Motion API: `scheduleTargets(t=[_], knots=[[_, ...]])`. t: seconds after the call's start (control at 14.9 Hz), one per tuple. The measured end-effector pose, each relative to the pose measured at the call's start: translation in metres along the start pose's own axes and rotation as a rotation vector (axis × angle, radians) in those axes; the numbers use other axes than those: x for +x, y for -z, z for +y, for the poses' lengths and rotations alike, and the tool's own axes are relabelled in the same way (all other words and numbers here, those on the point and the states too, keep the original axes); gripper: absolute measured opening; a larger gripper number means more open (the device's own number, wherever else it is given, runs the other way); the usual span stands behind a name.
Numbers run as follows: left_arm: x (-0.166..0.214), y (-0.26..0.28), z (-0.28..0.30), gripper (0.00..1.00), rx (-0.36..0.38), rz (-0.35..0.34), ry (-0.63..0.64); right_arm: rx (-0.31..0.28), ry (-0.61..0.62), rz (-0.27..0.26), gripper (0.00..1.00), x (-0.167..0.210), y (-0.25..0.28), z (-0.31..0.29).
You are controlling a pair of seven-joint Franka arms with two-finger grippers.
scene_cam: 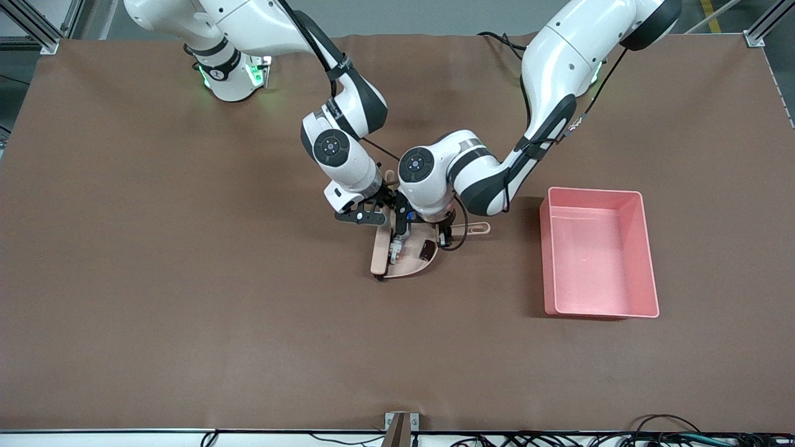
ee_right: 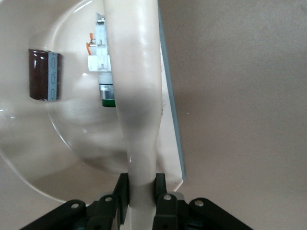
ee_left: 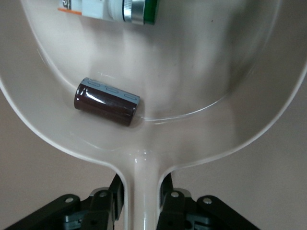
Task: Clean e-waste and dump in bin
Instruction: 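Sweep the parts into the dustpan with the brush in the right gripper, then carry the dustpan to the pink bin with the left gripper while the right gripper withdraws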
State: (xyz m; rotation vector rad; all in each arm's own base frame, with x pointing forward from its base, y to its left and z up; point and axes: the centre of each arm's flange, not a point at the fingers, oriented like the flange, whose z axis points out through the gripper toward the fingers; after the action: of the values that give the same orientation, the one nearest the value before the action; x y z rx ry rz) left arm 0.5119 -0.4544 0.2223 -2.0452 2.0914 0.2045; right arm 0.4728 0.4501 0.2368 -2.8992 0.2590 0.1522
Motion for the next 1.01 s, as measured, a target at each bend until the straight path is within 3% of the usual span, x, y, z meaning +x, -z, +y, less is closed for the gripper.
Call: scheduleTargets(t=[0.27,0.6,0.87,1.01], knots=[[-0.001,0.000,-0.003,0.33,0.001,0.012,0.015,-0.024,-0.009,-0.026,0.26,0.019,0.013,0.017],[-0.013,-0.001,-0.027,0.33,0.038,0.095,0.068,-0.020,-0.015,-0.083,0.26,0.072,0.094,0.076],[-0.030,0.025,-0.050,0.33,0.071,0.133,0.108,-0.004,-0.028,-0.059,0.26,0.095,0.145,0.168],[-0.049,0.049,-0.061,0.33,0.093,0.144,0.132,-0.035,-0.039,-0.023,0.26,0.107,0.164,0.237]])
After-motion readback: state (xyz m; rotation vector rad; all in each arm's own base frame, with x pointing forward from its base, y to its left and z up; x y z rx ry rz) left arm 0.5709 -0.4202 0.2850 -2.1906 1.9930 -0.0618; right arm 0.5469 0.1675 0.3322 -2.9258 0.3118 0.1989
